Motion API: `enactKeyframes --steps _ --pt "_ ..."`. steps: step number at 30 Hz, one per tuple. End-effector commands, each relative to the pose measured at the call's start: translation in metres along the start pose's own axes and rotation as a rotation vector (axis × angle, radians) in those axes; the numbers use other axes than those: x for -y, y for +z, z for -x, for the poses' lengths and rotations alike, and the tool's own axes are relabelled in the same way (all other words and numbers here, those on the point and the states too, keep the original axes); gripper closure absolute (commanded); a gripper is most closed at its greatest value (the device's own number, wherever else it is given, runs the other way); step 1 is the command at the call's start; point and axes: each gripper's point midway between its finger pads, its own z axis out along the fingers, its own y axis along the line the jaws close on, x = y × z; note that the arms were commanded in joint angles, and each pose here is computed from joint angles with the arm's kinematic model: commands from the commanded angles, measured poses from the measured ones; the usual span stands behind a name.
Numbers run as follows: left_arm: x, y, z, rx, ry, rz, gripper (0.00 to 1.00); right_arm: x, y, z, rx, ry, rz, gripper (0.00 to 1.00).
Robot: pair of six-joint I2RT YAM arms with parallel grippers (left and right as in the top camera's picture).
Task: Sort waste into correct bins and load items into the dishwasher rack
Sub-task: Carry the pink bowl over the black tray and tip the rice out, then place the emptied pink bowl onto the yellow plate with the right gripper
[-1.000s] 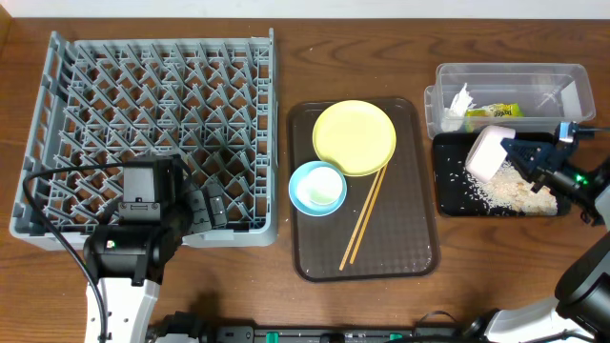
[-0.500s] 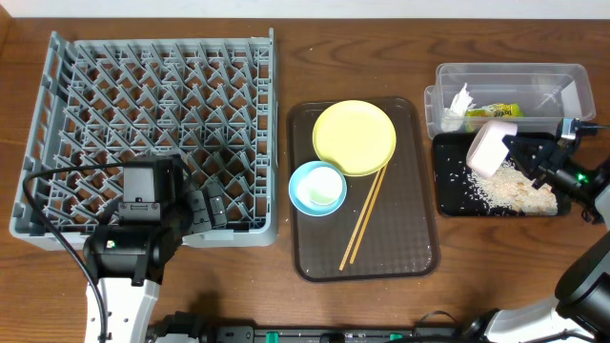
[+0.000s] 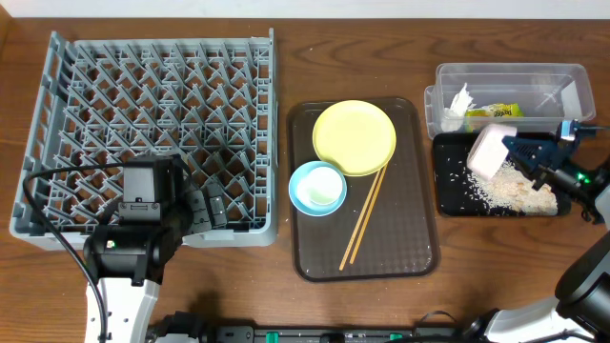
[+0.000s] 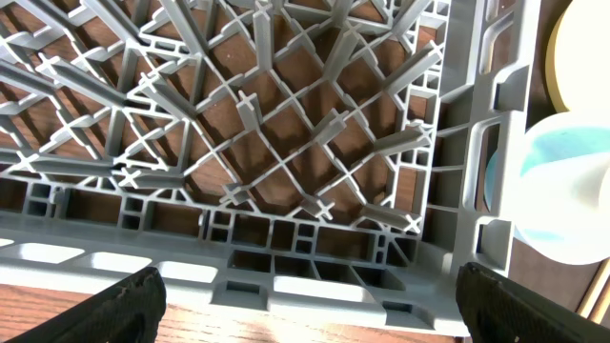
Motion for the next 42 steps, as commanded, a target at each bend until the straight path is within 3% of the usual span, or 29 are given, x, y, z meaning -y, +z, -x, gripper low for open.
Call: enactKeyframes --steps 1,9,14,18,26,34,42 --pt "0.002 -0.006 0.008 0.024 -0.007 -0.006 0.02 -0.024 0.008 -0.007 -0.047 -0.085 0.116 0.99" --pt "0.002 -0.006 0.007 0.023 -0.007 -0.006 0.02 -0.034 0.021 -0.023 -0.098 -0.046 0.117 0.99" --pt "0.002 -0.006 0.007 0.023 -0.007 -0.006 0.02 -0.073 0.042 -0.052 -0.179 -0.205 0.107 0.99" --pt "0.002 -0.006 0.007 0.023 -0.007 -0.007 0.02 -0.088 0.067 -0.08 -0.226 -0.4 -0.063 0.99" --pt "0.002 -0.006 0.007 0.023 -0.007 -0.007 0.02 -0.067 0.125 -0.104 -0.213 -0.839 -0.55 0.99" --pt "0.002 -0.006 0.007 0.023 -0.007 -0.007 0.02 -0.059 0.205 -0.145 -0.267 -1.147 -0.566 0.99" --pt "0.002 -0.006 0.007 0.023 -0.007 -0.006 0.02 0.002 0.243 -0.169 -0.372 -1.158 -0.626 0.99"
